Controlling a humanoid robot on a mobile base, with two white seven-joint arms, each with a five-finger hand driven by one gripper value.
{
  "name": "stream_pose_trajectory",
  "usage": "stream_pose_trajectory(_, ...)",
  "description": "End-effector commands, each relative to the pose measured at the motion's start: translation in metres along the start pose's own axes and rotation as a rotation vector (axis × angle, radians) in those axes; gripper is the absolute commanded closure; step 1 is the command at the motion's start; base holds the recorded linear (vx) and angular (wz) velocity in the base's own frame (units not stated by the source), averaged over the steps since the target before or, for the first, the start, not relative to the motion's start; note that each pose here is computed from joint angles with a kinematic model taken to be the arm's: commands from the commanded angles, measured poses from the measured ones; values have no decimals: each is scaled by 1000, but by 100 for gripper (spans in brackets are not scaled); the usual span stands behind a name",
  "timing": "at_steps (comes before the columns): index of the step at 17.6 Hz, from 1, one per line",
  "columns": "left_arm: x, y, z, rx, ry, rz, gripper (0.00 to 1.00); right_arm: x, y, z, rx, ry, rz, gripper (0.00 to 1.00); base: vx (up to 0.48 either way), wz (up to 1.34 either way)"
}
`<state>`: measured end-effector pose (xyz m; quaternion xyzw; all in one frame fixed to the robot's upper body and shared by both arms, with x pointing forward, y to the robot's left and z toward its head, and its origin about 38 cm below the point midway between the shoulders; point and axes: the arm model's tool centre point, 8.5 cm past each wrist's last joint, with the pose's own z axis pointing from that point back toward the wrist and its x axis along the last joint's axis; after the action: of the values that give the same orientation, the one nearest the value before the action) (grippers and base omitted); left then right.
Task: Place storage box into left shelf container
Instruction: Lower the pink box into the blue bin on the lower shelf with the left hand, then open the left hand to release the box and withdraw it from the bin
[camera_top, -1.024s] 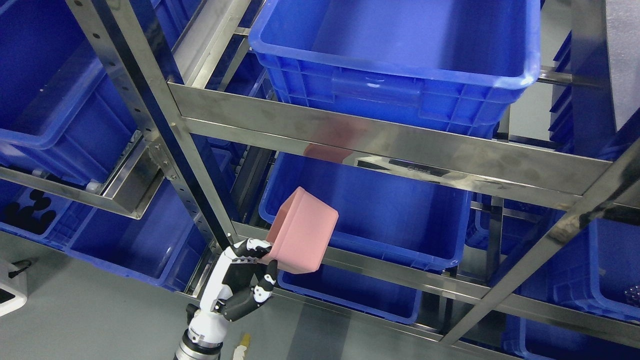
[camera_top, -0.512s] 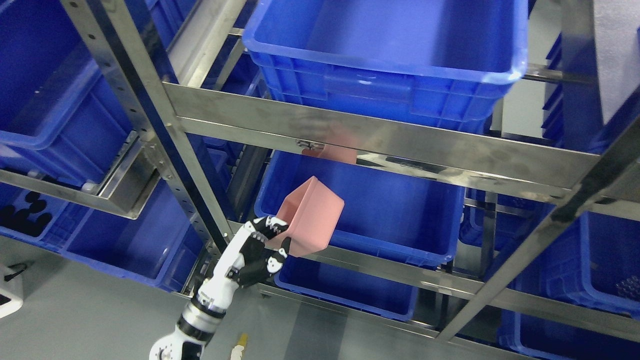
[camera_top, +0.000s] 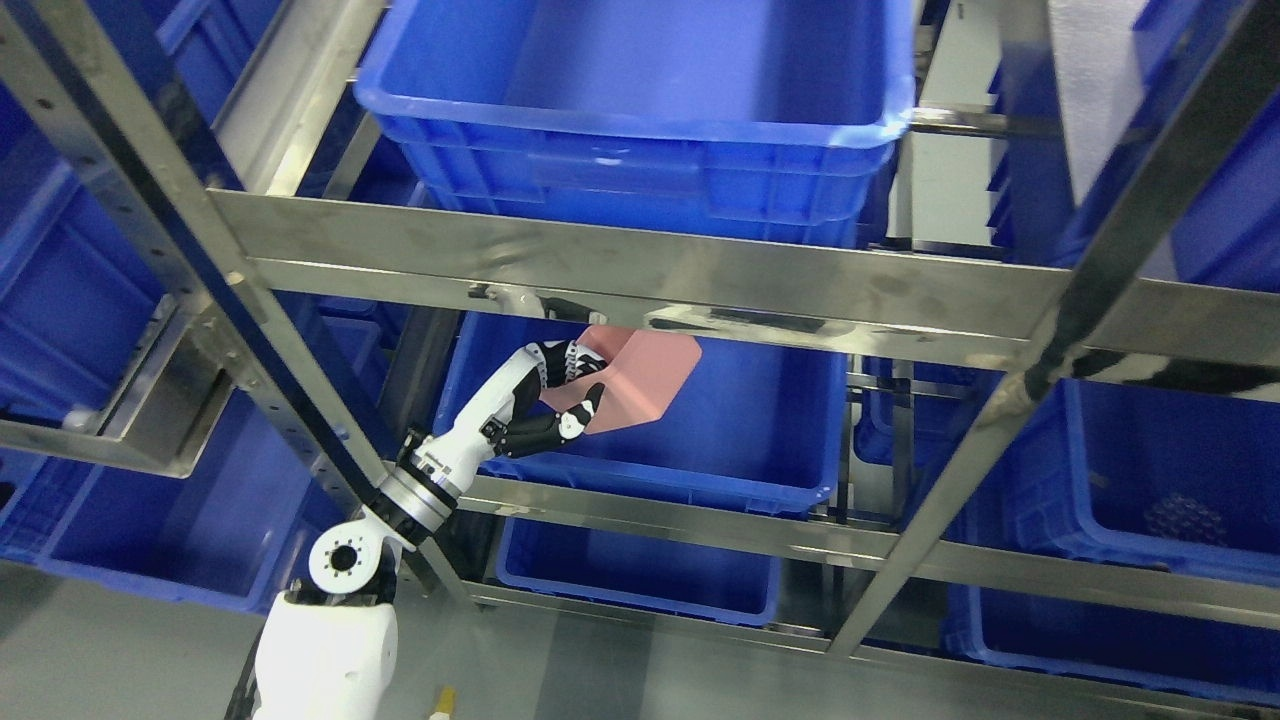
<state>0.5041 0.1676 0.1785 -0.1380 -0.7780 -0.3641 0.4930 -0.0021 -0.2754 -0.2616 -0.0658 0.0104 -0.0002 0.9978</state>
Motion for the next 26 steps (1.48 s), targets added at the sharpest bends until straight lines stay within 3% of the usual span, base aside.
stream_pose_trajectory(1,-52,0,-6,-110,253,-65,96,6,-11,-1,-17,-17,-6,0,-13,-266)
stream_pose_trajectory(5,-50,6,-9,-84,262,-106,85,6,-11,-1,-17,-17,-6,0,-16,-270)
stream_pose_trajectory(7,-50,8,-9,-68,262,-108,58,6,-11,-1,-17,-17,-6,0,-6,-185)
stream_pose_trajectory(10,-48,17,-5,-24,250,-99,42,6,-11,-1,-17,-17,-6,0,-2,-72)
stream_pose_trajectory(12,-31,40,-1,88,167,-110,25,6,-11,-1,-17,-17,-6,0,0,15)
stream_pose_trajectory(15,-17,59,19,407,6,52,22,6,-11,-1,-17,-17,-6,0,0,22)
stream_pose_trajectory(17,-8,52,47,569,-49,102,19,6,-11,-1,-17,-17,-6,0,0,0)
stream_pose_trajectory(22,37,34,76,670,-107,103,9,6,-11,-1,-17,-17,-6,0,0,-4)
stream_pose_trajectory(26,34,9,98,657,-38,135,7,6,-11,-1,-17,-17,-6,0,0,0)
